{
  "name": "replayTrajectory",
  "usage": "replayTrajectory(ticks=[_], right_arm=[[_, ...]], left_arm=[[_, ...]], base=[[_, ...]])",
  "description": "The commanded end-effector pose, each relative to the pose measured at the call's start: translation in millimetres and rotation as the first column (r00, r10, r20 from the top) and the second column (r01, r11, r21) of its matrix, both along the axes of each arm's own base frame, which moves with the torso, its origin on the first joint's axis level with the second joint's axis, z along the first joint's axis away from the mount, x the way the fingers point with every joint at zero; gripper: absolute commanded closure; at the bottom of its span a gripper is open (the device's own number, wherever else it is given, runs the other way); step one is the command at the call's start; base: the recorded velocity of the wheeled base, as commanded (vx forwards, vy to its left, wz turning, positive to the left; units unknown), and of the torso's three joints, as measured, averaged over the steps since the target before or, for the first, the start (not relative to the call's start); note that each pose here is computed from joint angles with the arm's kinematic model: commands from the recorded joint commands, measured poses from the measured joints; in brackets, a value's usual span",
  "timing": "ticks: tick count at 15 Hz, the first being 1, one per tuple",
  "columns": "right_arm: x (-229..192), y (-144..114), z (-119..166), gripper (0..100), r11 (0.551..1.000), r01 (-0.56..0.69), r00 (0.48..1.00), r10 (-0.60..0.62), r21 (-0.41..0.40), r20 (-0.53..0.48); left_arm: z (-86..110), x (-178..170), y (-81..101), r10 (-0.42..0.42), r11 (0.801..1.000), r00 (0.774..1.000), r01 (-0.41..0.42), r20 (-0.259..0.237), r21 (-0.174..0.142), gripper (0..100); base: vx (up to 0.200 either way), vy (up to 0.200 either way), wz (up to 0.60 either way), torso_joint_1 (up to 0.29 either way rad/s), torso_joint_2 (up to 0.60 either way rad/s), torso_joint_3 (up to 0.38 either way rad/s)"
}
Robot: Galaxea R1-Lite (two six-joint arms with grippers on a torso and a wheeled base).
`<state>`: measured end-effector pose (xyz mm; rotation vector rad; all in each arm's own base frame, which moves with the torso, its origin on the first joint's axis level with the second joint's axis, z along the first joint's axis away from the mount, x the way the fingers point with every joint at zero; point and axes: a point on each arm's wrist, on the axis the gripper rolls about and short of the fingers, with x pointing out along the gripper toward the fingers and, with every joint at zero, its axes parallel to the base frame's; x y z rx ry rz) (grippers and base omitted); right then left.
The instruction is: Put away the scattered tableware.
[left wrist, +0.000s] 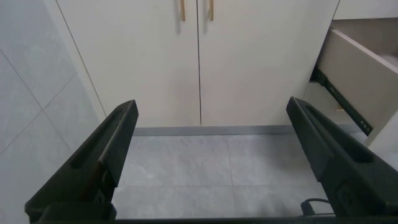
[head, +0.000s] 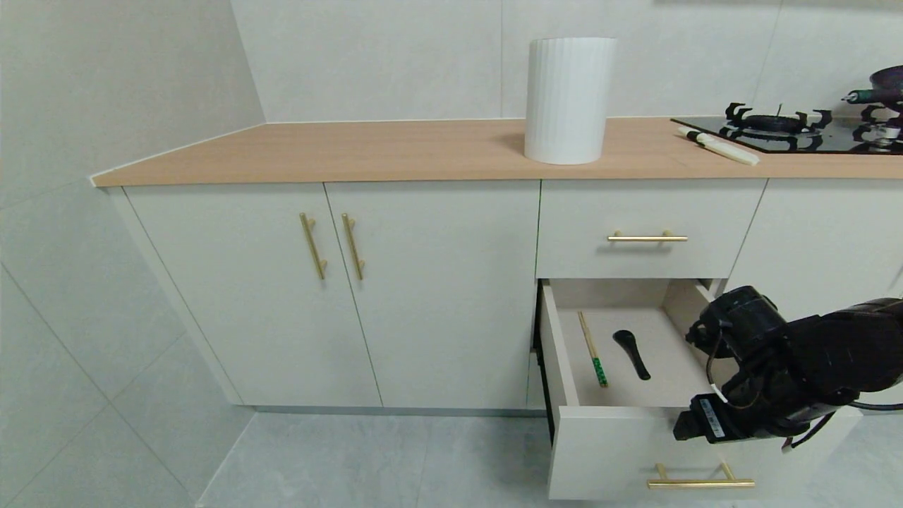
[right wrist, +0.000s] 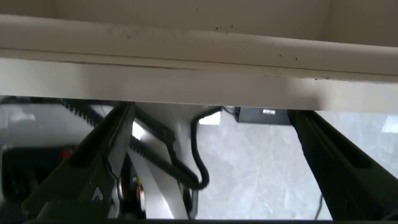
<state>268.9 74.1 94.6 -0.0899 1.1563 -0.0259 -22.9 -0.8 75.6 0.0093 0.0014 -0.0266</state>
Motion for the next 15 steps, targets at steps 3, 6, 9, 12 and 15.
replayTrajectory(ticks=[3,6,9,12,15], right_arm=[[7,2,-5,0,0.999,0.027,0.999,-0.028,0.016,0.036],[16,4,-9,0,0.997,0.061,0.993,-0.064,0.037,0.098],[26,7,-11,0,0.995,0.071,0.984,-0.080,0.066,0.158],[38,6,-18,0,0.994,0.080,0.975,-0.094,0.079,0.200],[50,5,-27,0,0.992,0.097,0.959,-0.116,0.083,0.259]], left_arm=[[0.0,0,0.0,0.001,1.000,1.000,-0.001,0.000,0.000,0],[0.0,0,0.0,0.001,1.000,1.000,-0.001,0.000,0.000,0],[0.0,0,0.0,0.001,1.000,1.000,-0.001,0.000,0.000,0],[0.0,0,0.0,0.001,1.000,1.000,-0.001,0.000,0.000,0],[0.0,0,0.0,0.001,1.000,1.000,-0.001,0.000,0.000,0]], base=[[0.000,0.000,0.00,0.000,0.00,0.000],[0.000,0.000,0.00,0.000,0.00,0.000],[0.000,0.000,0.00,0.000,0.00,0.000],[0.000,0.000,0.00,0.000,0.00,0.000],[0.000,0.000,0.00,0.000,0.00,0.000]])
